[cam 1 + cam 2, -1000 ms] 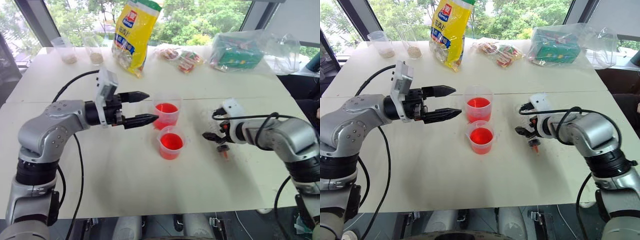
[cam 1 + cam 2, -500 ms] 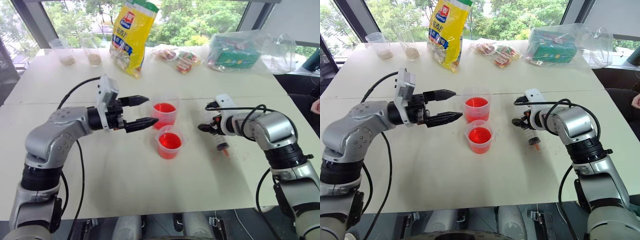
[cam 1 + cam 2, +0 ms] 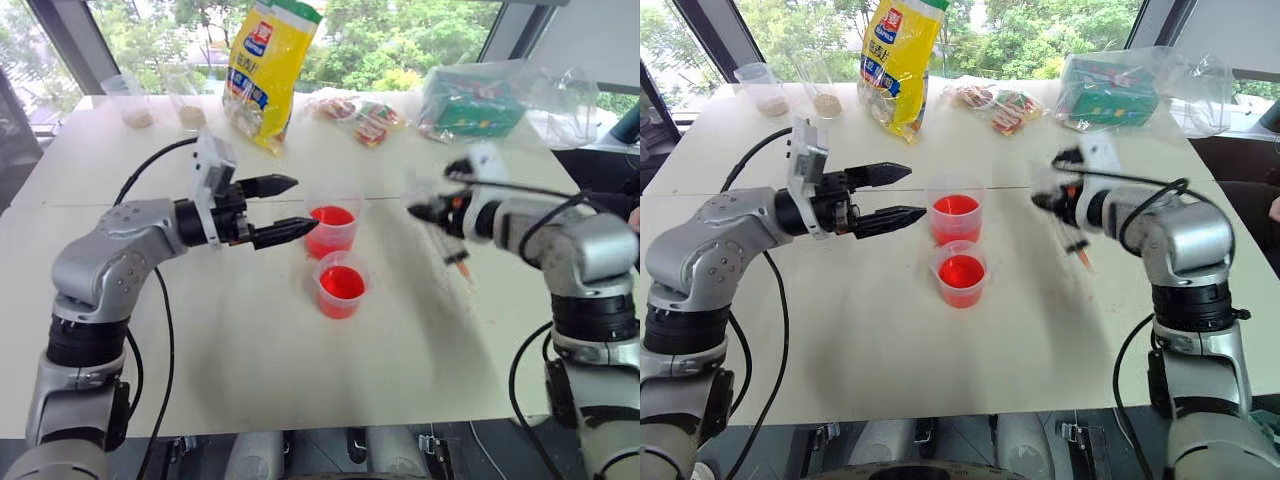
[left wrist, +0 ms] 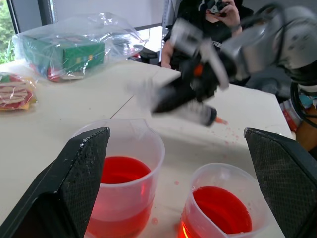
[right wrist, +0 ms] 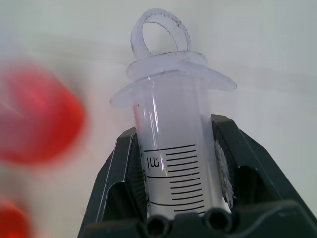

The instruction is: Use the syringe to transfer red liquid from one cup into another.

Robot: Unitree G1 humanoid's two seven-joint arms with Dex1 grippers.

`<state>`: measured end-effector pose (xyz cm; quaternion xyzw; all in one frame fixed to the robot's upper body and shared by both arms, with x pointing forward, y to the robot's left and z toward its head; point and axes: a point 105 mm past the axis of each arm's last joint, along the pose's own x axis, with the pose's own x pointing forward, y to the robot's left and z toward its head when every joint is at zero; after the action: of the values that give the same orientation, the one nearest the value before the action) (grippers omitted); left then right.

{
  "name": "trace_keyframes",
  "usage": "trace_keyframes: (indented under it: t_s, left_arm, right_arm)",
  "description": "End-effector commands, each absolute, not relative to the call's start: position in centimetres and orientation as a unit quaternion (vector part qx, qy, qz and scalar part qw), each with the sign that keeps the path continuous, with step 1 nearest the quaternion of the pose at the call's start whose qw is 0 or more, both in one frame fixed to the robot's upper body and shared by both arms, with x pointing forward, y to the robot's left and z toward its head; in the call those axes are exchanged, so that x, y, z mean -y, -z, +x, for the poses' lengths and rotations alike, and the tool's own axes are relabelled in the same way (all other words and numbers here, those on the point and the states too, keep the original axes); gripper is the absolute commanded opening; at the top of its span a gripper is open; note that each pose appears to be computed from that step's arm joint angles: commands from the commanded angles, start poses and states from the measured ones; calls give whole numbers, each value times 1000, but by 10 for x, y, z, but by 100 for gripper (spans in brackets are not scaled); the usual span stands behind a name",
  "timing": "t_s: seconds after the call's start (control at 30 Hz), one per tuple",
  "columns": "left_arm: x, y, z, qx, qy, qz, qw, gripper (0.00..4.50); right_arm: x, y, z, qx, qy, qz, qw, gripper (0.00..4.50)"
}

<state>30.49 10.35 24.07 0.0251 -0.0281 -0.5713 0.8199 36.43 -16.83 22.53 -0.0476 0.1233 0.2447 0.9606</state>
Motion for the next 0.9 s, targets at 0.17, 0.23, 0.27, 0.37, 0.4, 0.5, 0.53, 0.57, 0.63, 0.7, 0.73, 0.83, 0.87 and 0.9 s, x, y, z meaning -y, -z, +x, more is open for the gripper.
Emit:
trace_keyframes:
  t_s: [0.17,0.23,0.27,0.37,0.4,0.5,0.53,0.57,0.63,0.7,0.73,0.83,0.87,0.9]
  left_arm:
    - [-115,-270,316,72,568,45,818,450]
    - [-117,-275,319,77,568,41,818,450]
    - [-117,-277,320,79,568,40,818,450]
    - [-117,-281,322,83,571,40,816,450]
    - [-117,-282,322,83,572,41,815,450]
    - [-118,-284,321,85,574,43,814,450]
    - [-119,-285,321,86,574,43,813,450]
    - [-119,-286,320,86,574,44,813,450]
    - [-120,-287,320,88,573,44,814,450]
    - [-122,-289,320,90,570,45,816,450]
    - [-122,-290,320,91,568,46,816,450]
    - [-120,-290,319,92,568,47,816,450]
    - [-119,-290,320,93,569,47,816,450]
    - [-118,-290,320,93,569,47,816,450]
  right_arm:
    - [107,-334,315,205,-395,51,894,142]
    - [96,-342,315,251,-402,67,878,142]
    - [91,-345,317,271,-406,77,869,142]
    - [81,-347,331,307,-406,108,854,142]
    - [78,-345,336,316,-405,113,851,142]
    - [73,-327,356,318,-399,121,851,142]
    - [71,-320,361,318,-397,121,852,142]
    - [70,-312,366,316,-394,120,855,142]
    - [69,-303,372,315,-390,122,857,142]
    - [67,-288,379,306,-388,131,860,142]
    - [66,-280,382,299,-387,134,862,142]
    - [60,-265,382,288,-391,140,863,142]
    - [57,-260,381,285,-394,139,862,142]
    - [55,-256,379,282,-398,138,862,142]
